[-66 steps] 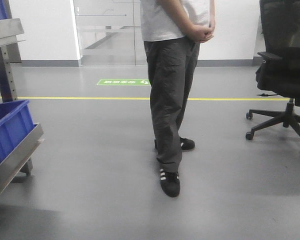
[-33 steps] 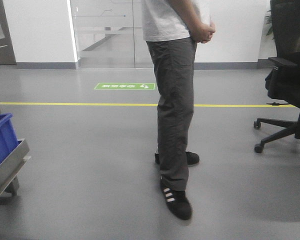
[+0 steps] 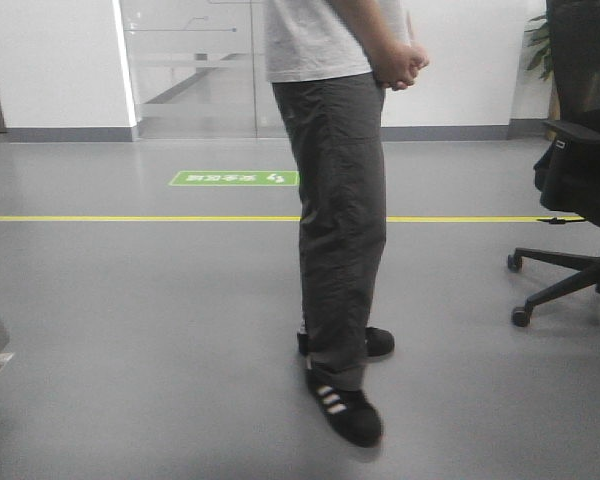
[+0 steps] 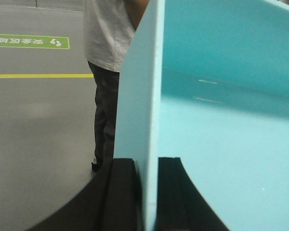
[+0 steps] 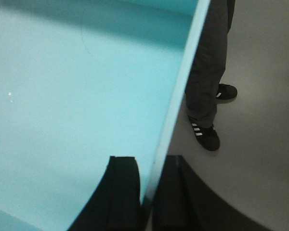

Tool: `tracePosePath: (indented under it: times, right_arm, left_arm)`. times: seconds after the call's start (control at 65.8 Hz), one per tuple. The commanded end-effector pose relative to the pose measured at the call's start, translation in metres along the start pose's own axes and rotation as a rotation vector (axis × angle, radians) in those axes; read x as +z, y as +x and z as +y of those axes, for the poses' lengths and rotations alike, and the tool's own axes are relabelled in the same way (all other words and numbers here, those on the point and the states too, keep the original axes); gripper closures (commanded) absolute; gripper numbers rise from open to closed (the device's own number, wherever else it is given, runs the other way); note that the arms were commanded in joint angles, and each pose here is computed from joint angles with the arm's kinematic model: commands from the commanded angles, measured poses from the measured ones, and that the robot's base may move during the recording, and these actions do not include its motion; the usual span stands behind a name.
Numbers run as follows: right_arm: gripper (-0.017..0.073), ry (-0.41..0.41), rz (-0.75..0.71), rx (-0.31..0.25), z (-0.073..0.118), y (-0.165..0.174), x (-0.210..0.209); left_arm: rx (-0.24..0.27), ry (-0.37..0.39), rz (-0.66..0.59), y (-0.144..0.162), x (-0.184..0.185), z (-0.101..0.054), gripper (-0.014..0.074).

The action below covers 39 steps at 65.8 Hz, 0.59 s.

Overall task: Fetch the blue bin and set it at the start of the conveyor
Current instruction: 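Carry the teal bin in both grippers across the floor past a person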

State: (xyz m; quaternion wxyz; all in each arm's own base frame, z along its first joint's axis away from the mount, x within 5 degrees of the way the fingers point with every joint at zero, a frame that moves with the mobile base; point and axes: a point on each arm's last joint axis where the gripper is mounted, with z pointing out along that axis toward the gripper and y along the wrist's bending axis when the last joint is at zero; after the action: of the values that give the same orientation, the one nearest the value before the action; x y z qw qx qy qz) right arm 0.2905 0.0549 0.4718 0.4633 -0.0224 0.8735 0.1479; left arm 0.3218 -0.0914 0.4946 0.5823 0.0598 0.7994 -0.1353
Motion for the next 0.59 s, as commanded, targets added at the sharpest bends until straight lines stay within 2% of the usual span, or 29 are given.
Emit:
tracePosePath:
  times: [0.0,0.578]
  right_arm:
    - [0.0712,0.047,-0.026,-0.052,-0.0059,-0.003,-0.0037]
    - [0.0712,0.047,-0.034,-0.052,-0.0059,-0.0036,-0.0037]
  left_arm:
    - [-0.022,0.01,-0.087,-0.0113,-0.0076,-0.0001,0.0705]
    - [-0.022,0.01,-0.087,-0.0113,-0.0076,-0.0001,0.0705]
